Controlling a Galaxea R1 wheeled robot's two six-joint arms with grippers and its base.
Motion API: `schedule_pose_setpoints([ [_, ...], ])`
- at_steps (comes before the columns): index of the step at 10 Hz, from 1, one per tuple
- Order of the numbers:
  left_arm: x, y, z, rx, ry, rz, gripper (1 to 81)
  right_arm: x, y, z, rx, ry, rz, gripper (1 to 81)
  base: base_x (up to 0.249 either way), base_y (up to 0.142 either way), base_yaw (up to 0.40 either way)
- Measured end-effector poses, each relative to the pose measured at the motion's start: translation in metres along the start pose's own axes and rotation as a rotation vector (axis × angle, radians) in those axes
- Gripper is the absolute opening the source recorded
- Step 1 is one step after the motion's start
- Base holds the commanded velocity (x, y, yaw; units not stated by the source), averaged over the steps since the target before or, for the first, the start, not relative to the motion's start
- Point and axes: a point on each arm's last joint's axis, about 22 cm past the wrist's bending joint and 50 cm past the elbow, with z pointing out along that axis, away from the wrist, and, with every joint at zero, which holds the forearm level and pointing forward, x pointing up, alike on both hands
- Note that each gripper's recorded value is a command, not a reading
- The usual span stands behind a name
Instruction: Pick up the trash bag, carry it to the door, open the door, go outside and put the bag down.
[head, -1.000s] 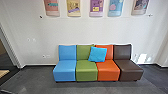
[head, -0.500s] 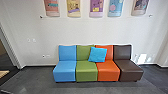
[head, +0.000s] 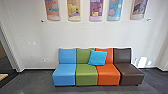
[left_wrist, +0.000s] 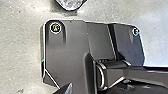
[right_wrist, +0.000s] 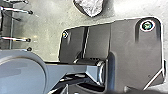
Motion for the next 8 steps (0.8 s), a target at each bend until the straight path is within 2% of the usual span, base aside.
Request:
schedule_pose_setpoints([
  [1, -0.002, 0.005, 0.003, -0.011, -0.015, -0.009, 81.1, 0.002, -0.008, -0.007, 0.026, -0.010, 0.016, 81.1, 0.000, 0.000, 0.000],
  [4, -0.009, 0.002, 0.010, -0.011, -0.071, -0.037, 81.1, 0.014, 0.018, -0.029, -0.002, -0.045, 0.067, 81.1, 0.000, 0.000, 0.000],
  [6, -0.005, 0.000, 0.016, -0.010, -0.097, -0.054, 81.1, 0.018, 0.017, -0.027, 0.012, -0.069, 0.094, 81.1, 0.000, 0.000, 0.000],
  [8, 0.000, -0.003, 0.022, -0.009, -0.118, -0.072, 81.1, 0.017, 0.025, -0.029, 0.006, -0.100, 0.121, 81.1, 0.000, 0.000, 0.000],
])
